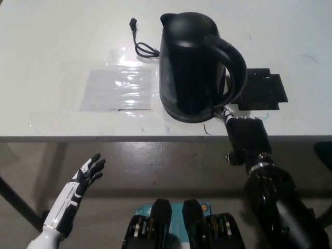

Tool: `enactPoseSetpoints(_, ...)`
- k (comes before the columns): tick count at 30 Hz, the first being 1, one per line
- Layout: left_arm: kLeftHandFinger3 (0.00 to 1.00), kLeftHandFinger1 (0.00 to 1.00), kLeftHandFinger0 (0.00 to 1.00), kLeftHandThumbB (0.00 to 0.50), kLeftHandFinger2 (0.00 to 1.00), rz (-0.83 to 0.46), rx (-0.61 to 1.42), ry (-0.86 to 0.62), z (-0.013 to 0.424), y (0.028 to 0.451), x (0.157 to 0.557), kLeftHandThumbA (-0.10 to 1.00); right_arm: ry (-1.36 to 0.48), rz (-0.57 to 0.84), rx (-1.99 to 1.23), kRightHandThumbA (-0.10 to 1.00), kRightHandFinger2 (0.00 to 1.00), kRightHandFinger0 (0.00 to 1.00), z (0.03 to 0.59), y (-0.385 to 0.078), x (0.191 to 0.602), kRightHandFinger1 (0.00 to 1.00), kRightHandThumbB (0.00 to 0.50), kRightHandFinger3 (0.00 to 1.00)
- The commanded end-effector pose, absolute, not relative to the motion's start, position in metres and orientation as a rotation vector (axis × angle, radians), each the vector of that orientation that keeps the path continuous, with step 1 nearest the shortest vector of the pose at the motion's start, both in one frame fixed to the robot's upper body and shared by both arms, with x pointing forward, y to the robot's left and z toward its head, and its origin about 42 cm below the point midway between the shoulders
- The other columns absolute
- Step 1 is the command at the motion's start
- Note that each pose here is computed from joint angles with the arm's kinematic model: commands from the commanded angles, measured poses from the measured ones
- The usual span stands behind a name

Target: A kettle is kept at the center of the table close to the robot and the robot uses its right index finger to press downwards on the transparent start boiling button

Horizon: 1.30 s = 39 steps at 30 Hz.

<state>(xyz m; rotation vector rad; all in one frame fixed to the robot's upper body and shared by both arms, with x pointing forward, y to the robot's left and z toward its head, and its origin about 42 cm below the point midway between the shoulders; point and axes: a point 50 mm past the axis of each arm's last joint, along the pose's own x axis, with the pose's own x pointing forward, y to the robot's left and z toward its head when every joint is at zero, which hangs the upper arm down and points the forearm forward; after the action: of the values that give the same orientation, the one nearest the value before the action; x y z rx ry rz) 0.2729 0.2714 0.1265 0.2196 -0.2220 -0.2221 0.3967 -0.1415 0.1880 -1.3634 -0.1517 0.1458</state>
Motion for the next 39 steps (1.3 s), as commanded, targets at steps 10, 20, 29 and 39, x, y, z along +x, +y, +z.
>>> enactPoseSetpoints(10, 1.0, 1.0, 1.0, 0.323, 1.0, -0.238, 0.236, -0.276, 0.138, 0.274, 0.275, 1.0, -0.425, 0.115, -1.22, 1.0, 0.0, 0.0, 0.261, -0.153, 0.309, 0.0, 0.349, 1.0)
enactPoseSetpoints(20, 1.0, 1.0, 1.0, 0.337, 1.0, -0.234, 0.233, -0.275, 0.139, 0.274, 0.278, 1.0, -0.631, 0.188, -0.846, 1.0, 0.38, 0.27, 0.263, -0.184, 0.25, 0.32, 0.277, 1.0)
enactPoseSetpoints(29, 1.0, 1.0, 1.0, 0.328, 1.0, -0.233, 0.229, -0.268, 0.135, 0.272, 0.274, 1.0, -0.593, 0.154, -0.505, 1.0, 1.0, 1.0, 0.185, -0.215, 0.245, 1.0, 0.289, 1.0)
enactPoseSetpoints(39, 1.0, 1.0, 1.0, 0.319, 1.0, -0.232, 0.216, -0.27, 0.133, 0.272, 0.273, 1.0, -0.468, 0.117, -0.418, 1.0, 1.0, 1.0, 0.127, -0.232, 0.271, 1.0, 0.304, 1.0)
